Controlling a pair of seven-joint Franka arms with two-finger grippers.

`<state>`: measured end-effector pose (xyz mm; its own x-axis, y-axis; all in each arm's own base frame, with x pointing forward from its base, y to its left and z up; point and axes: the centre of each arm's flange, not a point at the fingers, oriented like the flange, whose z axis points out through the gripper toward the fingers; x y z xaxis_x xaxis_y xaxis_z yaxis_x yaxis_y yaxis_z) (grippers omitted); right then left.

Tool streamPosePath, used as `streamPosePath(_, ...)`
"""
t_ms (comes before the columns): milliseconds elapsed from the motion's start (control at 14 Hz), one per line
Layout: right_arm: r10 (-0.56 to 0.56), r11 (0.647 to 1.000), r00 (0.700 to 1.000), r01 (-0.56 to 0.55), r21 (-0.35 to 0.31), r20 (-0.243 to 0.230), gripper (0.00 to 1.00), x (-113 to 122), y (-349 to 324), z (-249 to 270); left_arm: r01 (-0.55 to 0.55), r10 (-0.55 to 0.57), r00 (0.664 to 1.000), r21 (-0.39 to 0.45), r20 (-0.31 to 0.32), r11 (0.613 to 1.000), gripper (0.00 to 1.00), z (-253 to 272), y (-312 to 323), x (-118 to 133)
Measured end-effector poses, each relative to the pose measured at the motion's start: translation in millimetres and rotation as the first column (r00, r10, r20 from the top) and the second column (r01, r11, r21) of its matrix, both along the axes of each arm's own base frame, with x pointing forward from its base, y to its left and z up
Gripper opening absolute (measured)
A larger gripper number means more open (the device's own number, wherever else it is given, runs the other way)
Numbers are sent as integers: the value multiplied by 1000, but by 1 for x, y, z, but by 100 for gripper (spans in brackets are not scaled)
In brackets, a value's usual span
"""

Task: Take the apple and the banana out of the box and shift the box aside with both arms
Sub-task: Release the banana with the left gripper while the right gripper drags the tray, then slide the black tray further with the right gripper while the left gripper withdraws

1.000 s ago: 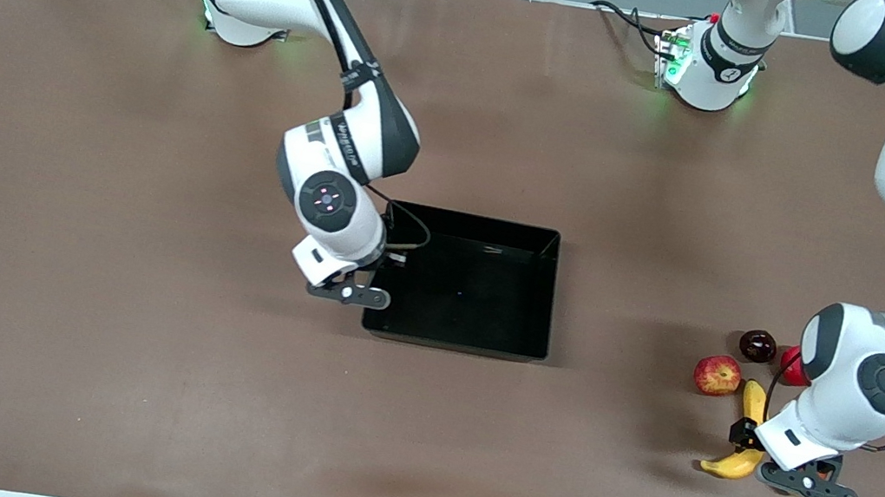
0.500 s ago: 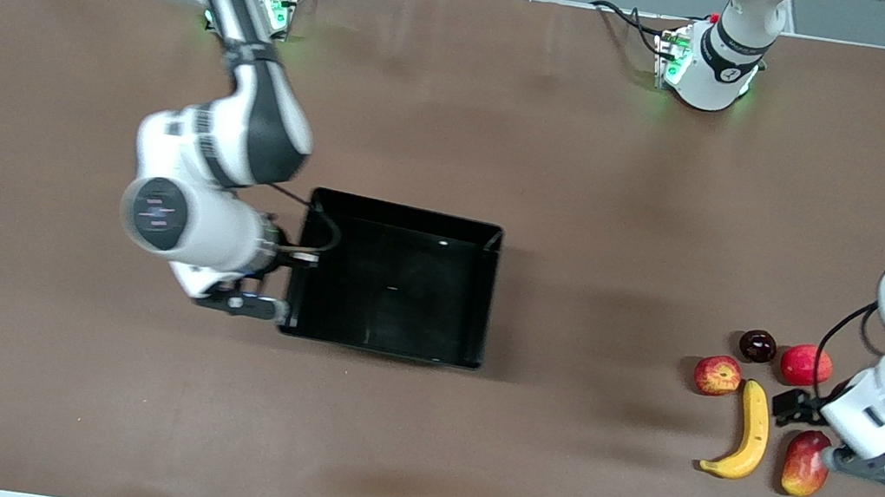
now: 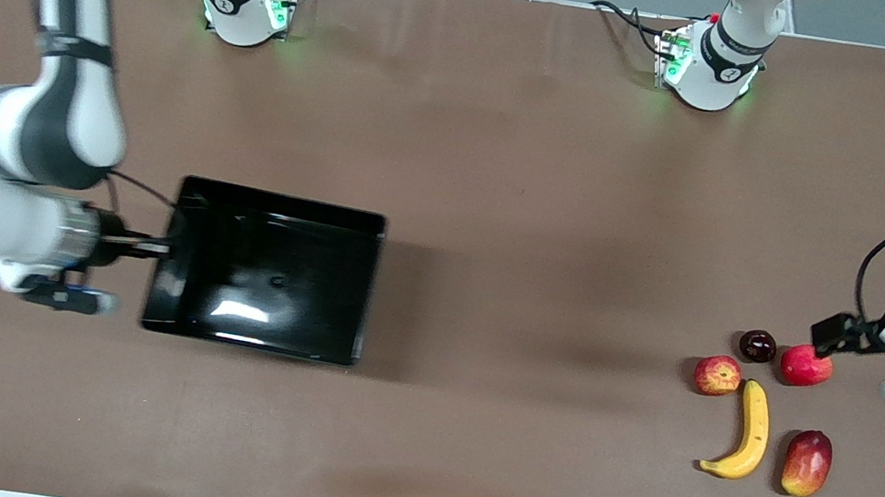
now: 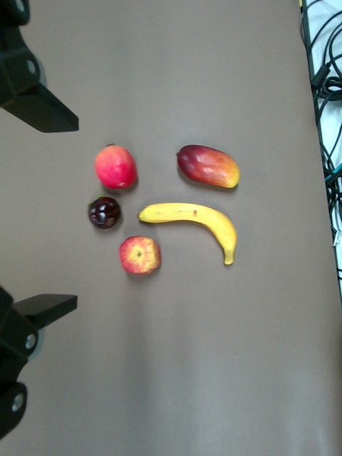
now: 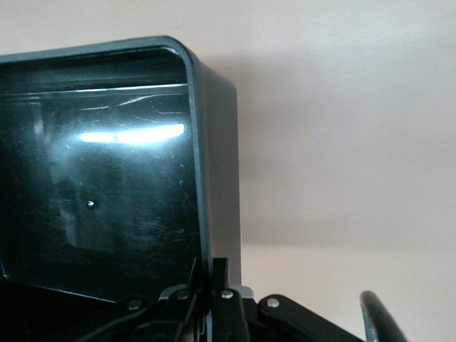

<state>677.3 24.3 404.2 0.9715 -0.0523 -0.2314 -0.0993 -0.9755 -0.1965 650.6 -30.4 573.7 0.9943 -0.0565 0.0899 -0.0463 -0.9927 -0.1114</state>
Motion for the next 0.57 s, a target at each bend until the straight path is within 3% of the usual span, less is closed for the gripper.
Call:
streamPosePath(286, 19, 999, 1000, -20, 45, 18, 6, -12, -116, -14, -20, 20, 1000, -24, 2, 1000, 100, 59, -6, -41)
streamPosePath(571, 33, 997, 998, -36, 73, 46, 6, -39, -202, -53, -24, 24, 1000, -19, 20, 1000, 100, 83, -9, -59)
